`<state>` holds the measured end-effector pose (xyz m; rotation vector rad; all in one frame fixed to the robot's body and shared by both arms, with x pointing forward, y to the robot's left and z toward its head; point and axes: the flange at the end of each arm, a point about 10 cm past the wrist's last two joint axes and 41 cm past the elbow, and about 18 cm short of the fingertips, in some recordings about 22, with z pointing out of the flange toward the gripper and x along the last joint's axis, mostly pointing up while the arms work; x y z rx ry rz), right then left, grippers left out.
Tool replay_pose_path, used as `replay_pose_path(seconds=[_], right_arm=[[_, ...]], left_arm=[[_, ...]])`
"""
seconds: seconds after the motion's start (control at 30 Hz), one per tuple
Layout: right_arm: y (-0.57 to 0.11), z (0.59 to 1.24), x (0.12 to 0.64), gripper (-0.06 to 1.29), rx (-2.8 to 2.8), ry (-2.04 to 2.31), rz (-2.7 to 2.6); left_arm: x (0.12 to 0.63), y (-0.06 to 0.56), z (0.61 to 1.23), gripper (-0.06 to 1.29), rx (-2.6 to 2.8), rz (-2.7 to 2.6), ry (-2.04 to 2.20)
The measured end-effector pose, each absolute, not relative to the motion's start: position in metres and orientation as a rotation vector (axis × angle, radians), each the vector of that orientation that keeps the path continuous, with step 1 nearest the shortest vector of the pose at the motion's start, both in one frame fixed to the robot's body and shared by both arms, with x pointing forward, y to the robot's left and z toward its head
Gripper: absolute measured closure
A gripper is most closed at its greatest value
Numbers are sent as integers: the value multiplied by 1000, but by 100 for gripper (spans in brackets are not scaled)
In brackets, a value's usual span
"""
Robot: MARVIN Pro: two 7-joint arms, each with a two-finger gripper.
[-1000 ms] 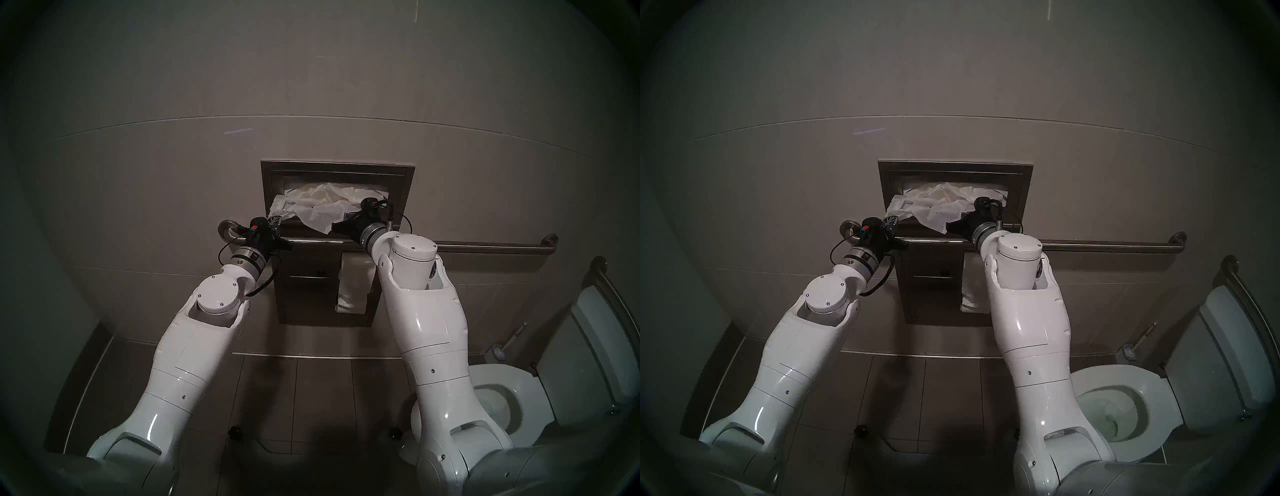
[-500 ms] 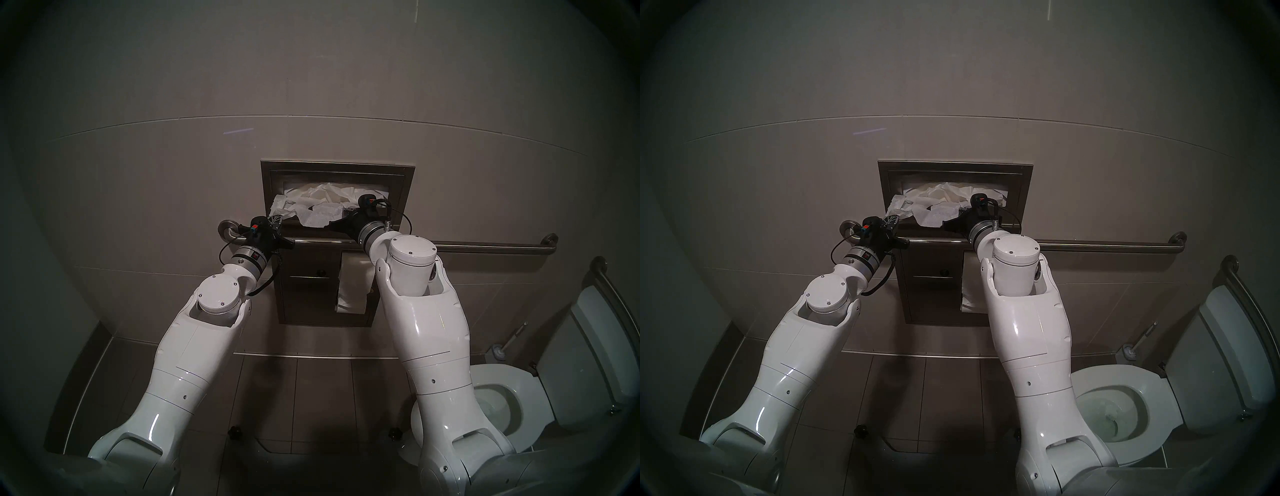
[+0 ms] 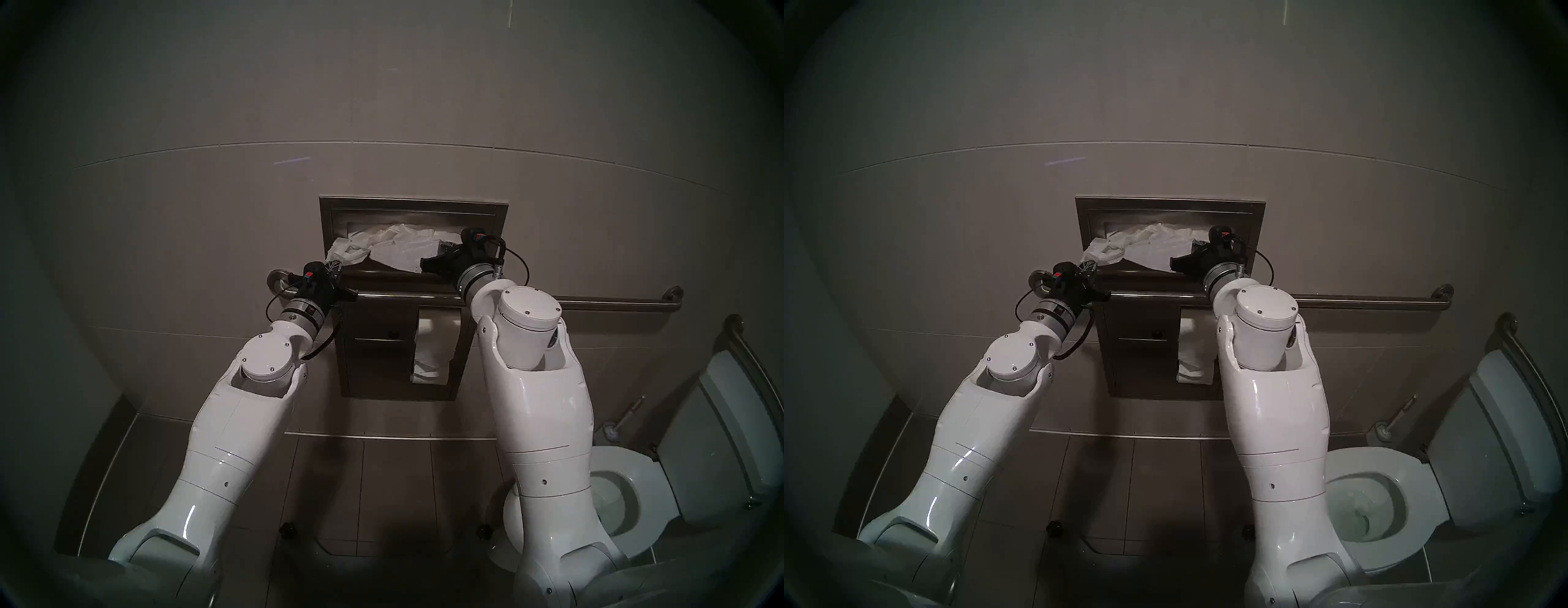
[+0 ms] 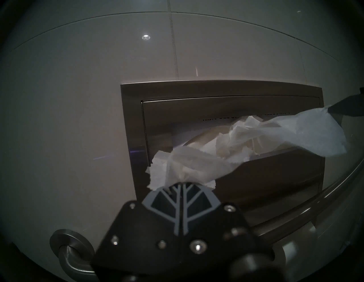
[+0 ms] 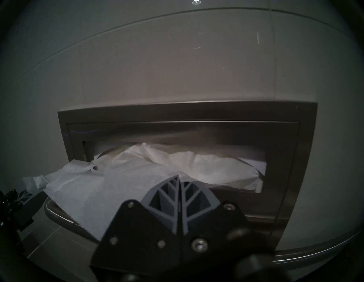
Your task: Take out a toilet seat cover
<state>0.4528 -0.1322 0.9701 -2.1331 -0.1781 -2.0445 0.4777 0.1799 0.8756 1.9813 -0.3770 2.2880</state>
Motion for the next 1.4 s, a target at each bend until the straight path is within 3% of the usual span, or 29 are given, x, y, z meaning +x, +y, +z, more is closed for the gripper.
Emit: replay_pose_path(seconds=[0.67, 1.4], right_arm=[[-118, 980, 441, 127, -2148, -193, -2012], [-109, 1043, 450, 127, -2002, -201, -2172]], left_arm=[[475, 189, 891, 125, 1978, 2329, -355], [466, 179, 990, 125, 1676, 2518, -236]])
